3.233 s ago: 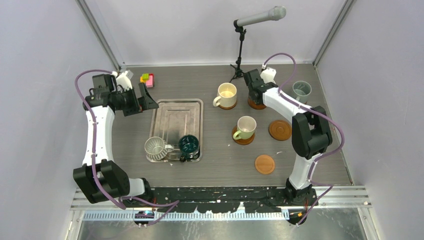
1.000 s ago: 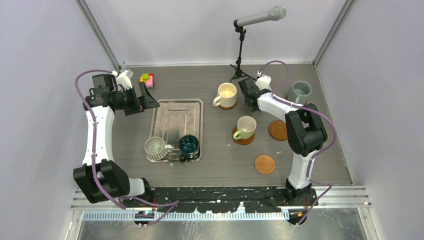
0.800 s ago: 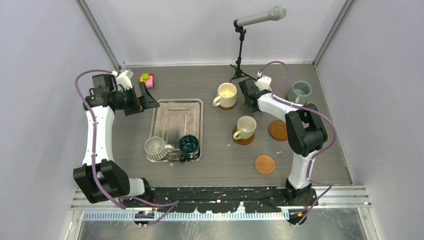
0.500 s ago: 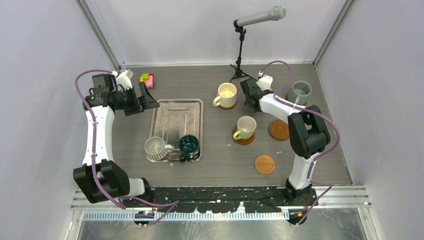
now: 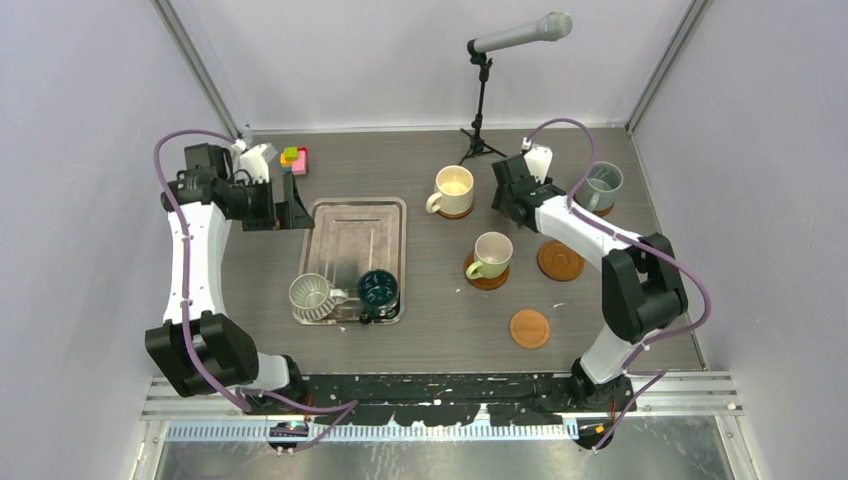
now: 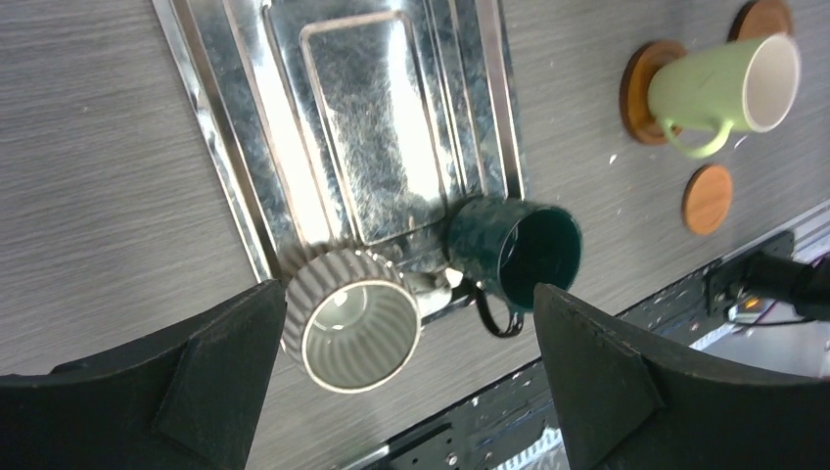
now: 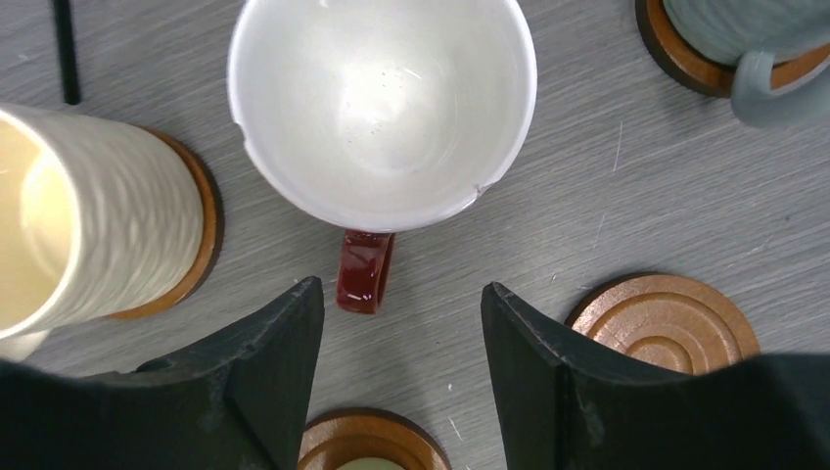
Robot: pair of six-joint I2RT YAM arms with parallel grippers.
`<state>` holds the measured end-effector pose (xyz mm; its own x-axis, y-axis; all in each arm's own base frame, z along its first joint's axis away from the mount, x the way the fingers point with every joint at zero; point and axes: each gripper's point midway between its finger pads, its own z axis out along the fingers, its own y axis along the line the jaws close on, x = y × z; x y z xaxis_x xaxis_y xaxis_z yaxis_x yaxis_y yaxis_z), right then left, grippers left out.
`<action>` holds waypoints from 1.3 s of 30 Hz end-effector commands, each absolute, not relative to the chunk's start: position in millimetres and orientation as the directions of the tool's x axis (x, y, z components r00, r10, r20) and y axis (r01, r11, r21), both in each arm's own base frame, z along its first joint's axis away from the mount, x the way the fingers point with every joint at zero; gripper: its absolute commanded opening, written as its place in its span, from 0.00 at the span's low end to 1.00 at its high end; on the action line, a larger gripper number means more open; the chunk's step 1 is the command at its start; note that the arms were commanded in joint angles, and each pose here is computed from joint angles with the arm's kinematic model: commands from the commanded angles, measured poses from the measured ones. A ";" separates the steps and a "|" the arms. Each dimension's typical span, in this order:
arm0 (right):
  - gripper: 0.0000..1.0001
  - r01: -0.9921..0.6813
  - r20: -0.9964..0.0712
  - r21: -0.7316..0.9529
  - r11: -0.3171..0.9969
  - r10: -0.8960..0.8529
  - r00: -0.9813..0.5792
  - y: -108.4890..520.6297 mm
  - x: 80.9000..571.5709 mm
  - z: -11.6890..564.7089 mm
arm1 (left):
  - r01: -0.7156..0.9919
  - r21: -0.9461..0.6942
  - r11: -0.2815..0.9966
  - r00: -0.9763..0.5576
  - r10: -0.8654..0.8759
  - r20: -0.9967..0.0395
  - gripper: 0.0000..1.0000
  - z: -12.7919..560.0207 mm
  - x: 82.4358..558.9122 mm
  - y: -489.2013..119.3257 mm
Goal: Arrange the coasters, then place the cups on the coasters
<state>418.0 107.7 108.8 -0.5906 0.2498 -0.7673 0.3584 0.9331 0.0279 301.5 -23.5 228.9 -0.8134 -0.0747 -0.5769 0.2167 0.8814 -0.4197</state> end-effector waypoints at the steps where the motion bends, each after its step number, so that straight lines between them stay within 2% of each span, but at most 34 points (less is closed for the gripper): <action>1: 0.66 0.289 -0.831 0.099 0.952 0.239 -0.502 113.0 425.3 159.5 | 0.319 -0.335 0.887 -0.822 0.083 -0.564 1.00 226.9 281.1 -15.2; 7: 0.72 0.221 -0.850 0.087 0.971 0.189 -0.493 113.3 417.7 186.3 | 0.434 -0.254 0.864 -0.824 0.267 -0.500 1.00 209.4 252.6 -5.2; 13: 0.76 0.077 -0.836 0.143 0.987 0.162 -0.524 121.6 404.9 210.1 | 0.524 -0.204 0.827 -0.824 0.432 -0.365 1.00 186.6 214.6 10.3; 23: 0.76 -0.174 -0.749 0.301 0.938 0.119 -0.652 129.0 381.4 228.8 | 0.594 -0.154 0.790 -0.801 0.561 -0.209 1.00 139.4 170.8 30.0; 30: 0.76 -0.155 -0.697 0.324 0.933 0.125 -0.706 113.5 378.1 217.8 | 0.592 -0.142 0.793 -0.803 0.567 -0.183 1.00 108.9 177.8 36.6; 39: 0.76 -0.117 -0.676 0.365 0.924 0.177 -0.715 96.0 378.4 218.2 | 0.596 -0.128 0.792 -0.795 0.560 -0.234 1.00 89.4 207.3 32.2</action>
<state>374.7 96.4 196.5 -0.7436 0.1657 -0.6478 -0.0838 0.9381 0.3361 183.5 32.9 94.9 -0.8122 0.5575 -0.1718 0.5820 0.7947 -0.1723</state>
